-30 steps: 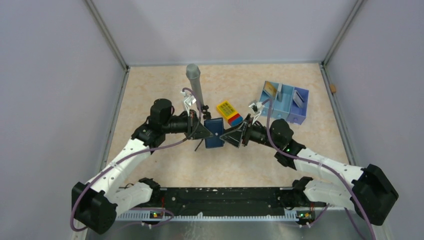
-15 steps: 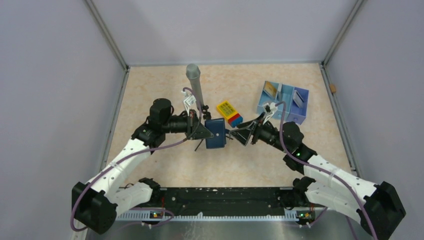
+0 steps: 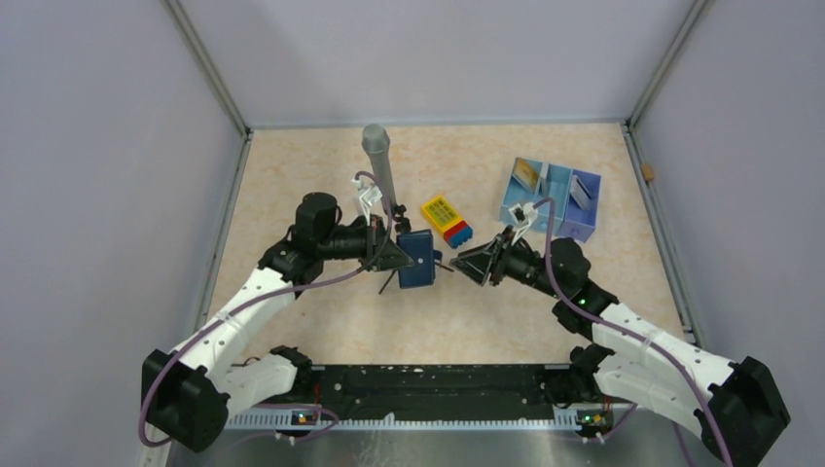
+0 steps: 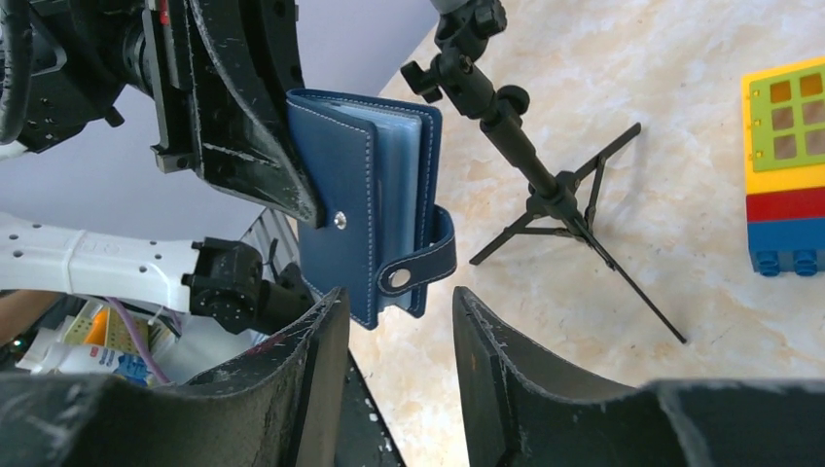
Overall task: Put the credit cards into the card holder
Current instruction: Close the card holder.
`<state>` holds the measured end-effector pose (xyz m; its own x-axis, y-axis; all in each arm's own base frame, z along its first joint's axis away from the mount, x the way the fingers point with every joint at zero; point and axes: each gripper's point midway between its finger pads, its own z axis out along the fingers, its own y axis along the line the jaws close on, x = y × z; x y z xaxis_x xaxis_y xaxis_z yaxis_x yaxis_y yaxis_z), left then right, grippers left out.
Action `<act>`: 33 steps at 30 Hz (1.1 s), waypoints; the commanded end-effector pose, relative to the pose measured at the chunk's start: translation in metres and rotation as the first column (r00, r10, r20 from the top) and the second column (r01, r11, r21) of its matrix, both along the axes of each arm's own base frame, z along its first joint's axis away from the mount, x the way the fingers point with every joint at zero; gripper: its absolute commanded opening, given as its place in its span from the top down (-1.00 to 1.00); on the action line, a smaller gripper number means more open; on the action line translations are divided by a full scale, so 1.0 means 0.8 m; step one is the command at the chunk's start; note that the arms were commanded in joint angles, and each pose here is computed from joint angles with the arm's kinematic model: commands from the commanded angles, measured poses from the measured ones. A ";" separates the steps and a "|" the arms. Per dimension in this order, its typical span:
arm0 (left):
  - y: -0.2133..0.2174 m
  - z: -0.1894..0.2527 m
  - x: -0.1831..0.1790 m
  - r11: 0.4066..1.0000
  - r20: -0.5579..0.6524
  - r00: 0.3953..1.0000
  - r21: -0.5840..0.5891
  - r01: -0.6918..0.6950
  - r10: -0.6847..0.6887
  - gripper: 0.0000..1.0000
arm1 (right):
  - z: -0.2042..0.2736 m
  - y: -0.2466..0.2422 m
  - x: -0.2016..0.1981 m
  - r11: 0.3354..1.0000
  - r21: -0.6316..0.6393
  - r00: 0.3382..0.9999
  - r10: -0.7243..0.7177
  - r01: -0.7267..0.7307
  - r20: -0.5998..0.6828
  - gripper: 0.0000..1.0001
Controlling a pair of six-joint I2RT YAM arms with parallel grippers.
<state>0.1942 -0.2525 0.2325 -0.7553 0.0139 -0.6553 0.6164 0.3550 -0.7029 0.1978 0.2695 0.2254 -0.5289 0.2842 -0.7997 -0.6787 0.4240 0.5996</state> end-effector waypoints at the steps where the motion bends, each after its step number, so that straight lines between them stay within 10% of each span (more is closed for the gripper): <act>1: 0.005 0.000 0.019 0.998 0.034 0.998 0.035 -0.060 0.059 1.00 | 0.012 0.010 0.000 1.000 0.010 1.000 -0.003 0.003 -0.017 0.13; 33: 0.013 -0.016 0.029 0.992 -0.001 0.994 0.075 -0.105 0.105 1.00 | -0.026 0.053 0.030 0.965 -0.170 0.963 -0.223 0.197 -0.151 0.74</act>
<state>0.2098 -0.2406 0.2043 -0.7957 -0.0049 -0.6057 0.5272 0.4868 -0.6965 0.2167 0.3041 0.1792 -0.6360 0.2466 -0.7312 -0.4305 0.6730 0.6014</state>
